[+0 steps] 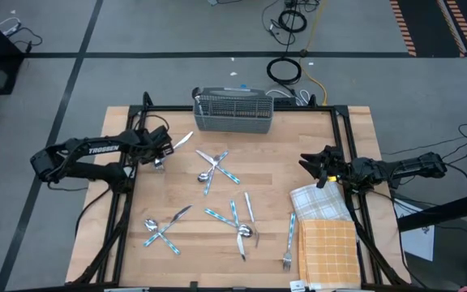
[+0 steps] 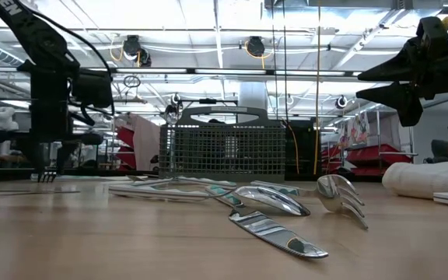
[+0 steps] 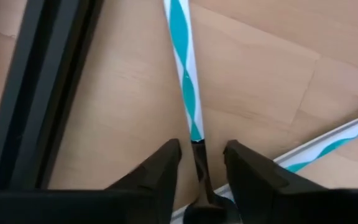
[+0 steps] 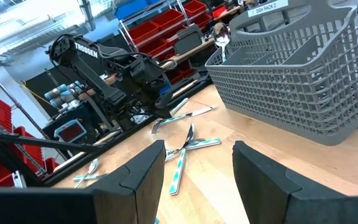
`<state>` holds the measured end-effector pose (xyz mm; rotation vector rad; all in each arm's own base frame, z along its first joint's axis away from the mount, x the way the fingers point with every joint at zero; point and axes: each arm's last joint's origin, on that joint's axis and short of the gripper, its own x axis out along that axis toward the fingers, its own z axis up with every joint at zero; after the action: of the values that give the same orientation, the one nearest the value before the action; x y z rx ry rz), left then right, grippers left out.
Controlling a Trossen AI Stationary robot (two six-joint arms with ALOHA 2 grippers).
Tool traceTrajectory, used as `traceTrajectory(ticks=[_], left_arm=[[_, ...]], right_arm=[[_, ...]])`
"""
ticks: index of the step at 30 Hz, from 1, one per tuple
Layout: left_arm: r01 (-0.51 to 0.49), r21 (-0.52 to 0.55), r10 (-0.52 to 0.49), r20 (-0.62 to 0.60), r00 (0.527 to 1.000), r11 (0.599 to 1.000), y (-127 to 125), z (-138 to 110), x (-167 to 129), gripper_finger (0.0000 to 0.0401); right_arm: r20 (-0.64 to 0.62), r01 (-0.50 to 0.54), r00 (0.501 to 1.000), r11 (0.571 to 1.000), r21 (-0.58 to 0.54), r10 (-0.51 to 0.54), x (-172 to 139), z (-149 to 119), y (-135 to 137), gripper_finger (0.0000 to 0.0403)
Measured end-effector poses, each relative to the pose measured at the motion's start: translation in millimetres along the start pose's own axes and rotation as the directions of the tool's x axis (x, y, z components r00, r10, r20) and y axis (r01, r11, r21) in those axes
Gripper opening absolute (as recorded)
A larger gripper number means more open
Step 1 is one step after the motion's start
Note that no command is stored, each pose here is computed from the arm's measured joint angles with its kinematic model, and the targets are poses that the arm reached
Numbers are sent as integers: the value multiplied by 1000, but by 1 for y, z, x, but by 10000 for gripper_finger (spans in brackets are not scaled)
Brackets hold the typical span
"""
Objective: Sort silverware
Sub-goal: Put the top left blue fork into the gray silverware basket
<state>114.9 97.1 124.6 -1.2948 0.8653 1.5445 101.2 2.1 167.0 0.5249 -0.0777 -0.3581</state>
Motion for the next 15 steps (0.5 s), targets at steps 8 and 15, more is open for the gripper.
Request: traceTrajectory(ticks=[8,15], left_arm=[[9,67,-10,22,1000,998,-1,1,1,19],[58,76,-59,12,998,995,-4,1,-6,12]], right_arm=[[0,1,1000,1000,0,-1,0,0,0,178],[1,1,1000,1000,0,-1,0,0,0,178]])
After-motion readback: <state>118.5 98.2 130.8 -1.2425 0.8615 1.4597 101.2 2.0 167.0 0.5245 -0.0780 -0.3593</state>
